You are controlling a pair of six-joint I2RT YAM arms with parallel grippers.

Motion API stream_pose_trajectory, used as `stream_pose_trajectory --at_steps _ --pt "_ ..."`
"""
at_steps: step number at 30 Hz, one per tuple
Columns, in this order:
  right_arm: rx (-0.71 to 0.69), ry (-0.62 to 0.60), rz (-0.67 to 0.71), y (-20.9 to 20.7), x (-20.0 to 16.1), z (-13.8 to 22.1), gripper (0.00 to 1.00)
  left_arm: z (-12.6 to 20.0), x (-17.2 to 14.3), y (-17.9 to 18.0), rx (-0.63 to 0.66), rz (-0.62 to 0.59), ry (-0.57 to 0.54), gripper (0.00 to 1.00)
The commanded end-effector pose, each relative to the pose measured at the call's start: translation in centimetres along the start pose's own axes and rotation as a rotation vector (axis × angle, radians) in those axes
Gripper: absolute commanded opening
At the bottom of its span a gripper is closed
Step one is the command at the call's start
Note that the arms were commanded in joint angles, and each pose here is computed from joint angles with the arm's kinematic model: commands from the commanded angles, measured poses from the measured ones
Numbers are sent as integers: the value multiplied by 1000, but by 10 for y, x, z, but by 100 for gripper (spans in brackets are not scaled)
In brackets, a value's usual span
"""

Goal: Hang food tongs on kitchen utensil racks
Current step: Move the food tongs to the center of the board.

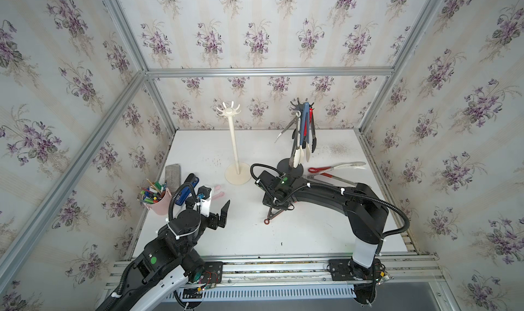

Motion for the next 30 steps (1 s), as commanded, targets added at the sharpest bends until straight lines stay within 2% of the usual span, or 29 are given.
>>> stream_pose_trajectory --at_steps 1,9,13,22,30 --pt "26 -51 -169 -5 4 3 0 0 4 -3 -17 15 -17 99" --pt "35 -106 -336 -5 13 -6 0 -1 3 -3 -19 14 -15 99" --pt "44 -87 -447 -13 14 -21 0 0 3 -2 -16 15 -19 99" --pt "35 -52 -518 -19 9 -41 0 3 4 1 1 23 -36 99" --pt "105 -42 -459 -10 12 -36 27 2 3 1 3 20 -31 99"
Point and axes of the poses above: each gripper's point midway between its finger pads, its own z axis back along the fingers, its own y axis along the line the jaws close on, x = y × z, the point moved 4 cm from there along z, back along the fingers, and after that the axes turned 1 degree about z, right-handed, at the moved point
